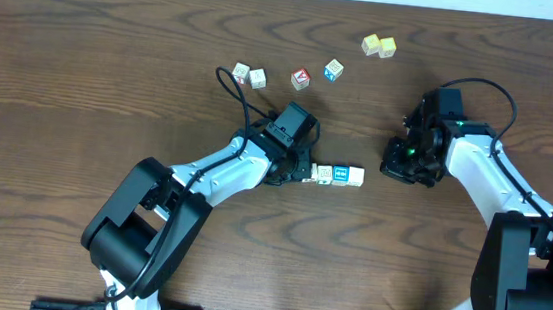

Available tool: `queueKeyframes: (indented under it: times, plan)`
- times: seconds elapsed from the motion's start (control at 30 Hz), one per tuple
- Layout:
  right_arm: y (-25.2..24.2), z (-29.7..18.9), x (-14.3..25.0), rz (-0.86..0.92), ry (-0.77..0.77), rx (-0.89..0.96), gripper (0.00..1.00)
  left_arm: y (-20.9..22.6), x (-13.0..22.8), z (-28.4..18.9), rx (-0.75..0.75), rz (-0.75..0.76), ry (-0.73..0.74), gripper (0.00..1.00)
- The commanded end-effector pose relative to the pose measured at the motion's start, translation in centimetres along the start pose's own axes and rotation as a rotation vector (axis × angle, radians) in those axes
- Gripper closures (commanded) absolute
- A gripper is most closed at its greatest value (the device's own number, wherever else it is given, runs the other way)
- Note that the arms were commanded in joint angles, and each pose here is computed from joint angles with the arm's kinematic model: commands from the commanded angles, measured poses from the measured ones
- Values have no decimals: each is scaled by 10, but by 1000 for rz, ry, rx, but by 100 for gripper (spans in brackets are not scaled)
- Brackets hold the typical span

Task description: Lift 4 blocks

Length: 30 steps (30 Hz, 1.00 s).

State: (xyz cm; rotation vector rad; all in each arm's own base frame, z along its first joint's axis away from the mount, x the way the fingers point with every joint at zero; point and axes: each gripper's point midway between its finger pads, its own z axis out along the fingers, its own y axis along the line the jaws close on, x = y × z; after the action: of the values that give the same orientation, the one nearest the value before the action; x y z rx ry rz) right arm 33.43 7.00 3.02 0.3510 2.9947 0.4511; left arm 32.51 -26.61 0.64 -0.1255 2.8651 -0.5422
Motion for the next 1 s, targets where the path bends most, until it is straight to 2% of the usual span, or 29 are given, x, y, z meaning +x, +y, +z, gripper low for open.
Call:
queueKeyframes:
  times: [0.0, 0.97]
  plan:
    - [0, 0, 2, -15, 4, -7, 99, 4, 2, 3, -9, 13, 1, 93]
    - [0, 0, 2, -22, 5, -7, 99, -2, 2, 3, 21, 90, 7, 93]
